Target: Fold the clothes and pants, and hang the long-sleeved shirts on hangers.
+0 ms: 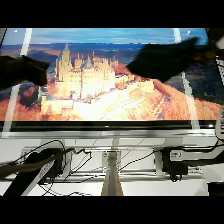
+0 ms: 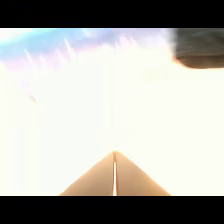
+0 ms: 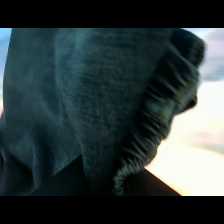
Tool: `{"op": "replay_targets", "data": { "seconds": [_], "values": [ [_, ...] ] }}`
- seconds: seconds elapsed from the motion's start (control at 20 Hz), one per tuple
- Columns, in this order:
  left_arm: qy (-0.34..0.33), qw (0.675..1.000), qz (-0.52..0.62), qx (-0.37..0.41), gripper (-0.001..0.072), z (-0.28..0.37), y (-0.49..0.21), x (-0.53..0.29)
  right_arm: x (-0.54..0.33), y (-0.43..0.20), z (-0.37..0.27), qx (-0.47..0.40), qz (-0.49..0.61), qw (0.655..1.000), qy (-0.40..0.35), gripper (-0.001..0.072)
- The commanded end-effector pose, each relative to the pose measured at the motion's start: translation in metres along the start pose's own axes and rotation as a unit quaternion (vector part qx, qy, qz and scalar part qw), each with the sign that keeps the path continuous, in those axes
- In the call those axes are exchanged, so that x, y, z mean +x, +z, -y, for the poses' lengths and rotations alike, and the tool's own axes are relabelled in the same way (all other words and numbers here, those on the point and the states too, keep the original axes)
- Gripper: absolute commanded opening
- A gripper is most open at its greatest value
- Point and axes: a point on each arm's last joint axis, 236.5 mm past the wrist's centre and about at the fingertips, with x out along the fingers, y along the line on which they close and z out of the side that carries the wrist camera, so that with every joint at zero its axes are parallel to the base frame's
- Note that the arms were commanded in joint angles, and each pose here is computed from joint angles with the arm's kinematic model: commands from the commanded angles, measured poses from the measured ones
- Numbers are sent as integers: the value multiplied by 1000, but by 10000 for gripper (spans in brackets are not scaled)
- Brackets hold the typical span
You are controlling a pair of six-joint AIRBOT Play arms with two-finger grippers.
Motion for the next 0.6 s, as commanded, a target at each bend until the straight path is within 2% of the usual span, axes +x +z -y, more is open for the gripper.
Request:
{"op": "replay_targets", "data": {
  "seconds": [0.0,0.1,0.25,0.4,0.45,0.5,0.55],
  "values": [
    [34,996,85,14,27,0,27,-53,-62,-8,153,142,-7,977,-156,34],
    [36,995,95,17,27,2,29,-61,-86,-28,211,236,-23,952,-194,34],
    [36,995,95,17,27,2,29,-61,-113,-59,261,340,-42,912,-225,35],
    [33,996,78,12,27,-2,25,-46,-126,-71,284,376,-44,895,-234,36],
    [31,997,69,10,27,-4,23,-39,-128,-73,289,382,-42,892,-236,138],
    [29,998,61,7,27,-6,21,-32,-130,-74,292,385,-42,891,-237,426],
    [28,998,51,4,27,-8,19,-23,-130,-74,293,379,-43,893,-238,645]
  ]
}}
